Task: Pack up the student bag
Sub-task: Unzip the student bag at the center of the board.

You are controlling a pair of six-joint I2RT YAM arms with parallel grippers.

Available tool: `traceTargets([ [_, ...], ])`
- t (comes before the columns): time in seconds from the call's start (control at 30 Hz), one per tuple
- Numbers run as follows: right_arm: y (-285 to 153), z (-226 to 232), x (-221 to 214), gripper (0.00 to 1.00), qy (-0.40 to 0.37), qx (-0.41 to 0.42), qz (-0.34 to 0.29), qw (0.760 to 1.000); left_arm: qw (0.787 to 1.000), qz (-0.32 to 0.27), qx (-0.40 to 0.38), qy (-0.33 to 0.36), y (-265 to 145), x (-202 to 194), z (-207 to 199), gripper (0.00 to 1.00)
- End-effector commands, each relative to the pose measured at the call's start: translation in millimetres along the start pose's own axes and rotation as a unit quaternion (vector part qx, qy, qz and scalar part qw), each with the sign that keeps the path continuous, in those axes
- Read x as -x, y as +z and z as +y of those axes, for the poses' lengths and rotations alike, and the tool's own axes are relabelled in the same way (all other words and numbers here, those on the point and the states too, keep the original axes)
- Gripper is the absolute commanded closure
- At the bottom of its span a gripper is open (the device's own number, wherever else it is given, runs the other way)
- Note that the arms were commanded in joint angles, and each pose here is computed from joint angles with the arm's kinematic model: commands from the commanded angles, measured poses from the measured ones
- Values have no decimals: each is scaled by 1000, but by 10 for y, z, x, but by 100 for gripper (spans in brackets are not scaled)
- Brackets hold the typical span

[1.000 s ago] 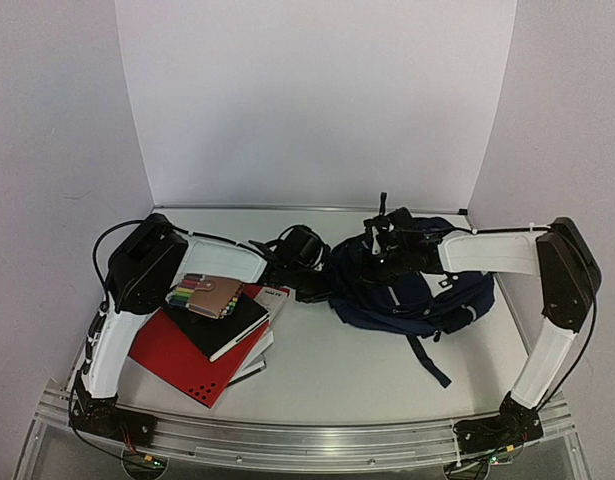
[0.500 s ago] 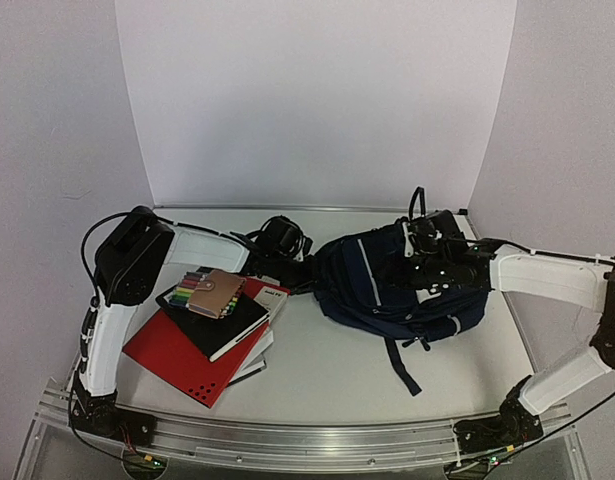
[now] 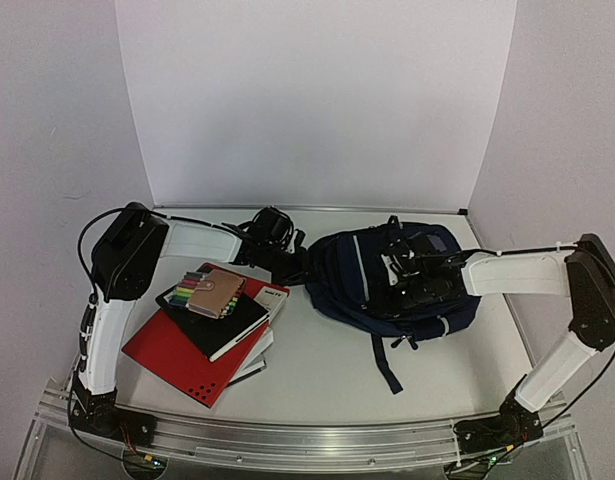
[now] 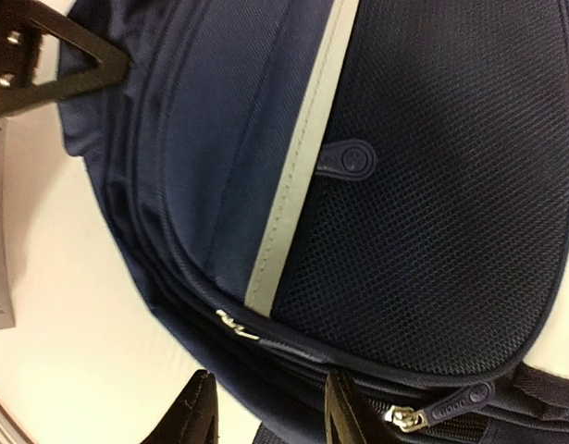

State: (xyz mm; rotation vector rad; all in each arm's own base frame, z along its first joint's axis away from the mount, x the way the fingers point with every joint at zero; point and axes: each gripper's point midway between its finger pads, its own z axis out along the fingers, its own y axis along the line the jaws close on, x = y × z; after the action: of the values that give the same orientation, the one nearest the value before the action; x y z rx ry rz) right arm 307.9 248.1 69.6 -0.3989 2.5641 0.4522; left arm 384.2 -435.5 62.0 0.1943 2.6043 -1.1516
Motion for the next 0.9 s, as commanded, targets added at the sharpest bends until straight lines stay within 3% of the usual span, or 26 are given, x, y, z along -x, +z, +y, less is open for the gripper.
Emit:
traceTargets([
  [0.0, 103, -13, 83, 62, -8, -15, -2, 1000, 999, -26, -25, 27, -112, 217, -285, 100],
  [0.3, 264, -180, 63, 61, -11, -58, -5, 998, 999, -25, -23, 27, -120, 219, -288, 100],
  [0.53, 366, -109, 95, 62, -10, -34, -19, 999, 999, -24, -25, 26, -133, 214, -301, 100],
  [0.87, 380, 19, 250, 75, -28, -8, -39, 999, 999, -20, -31, 22, -112, 196, -303, 100],
])
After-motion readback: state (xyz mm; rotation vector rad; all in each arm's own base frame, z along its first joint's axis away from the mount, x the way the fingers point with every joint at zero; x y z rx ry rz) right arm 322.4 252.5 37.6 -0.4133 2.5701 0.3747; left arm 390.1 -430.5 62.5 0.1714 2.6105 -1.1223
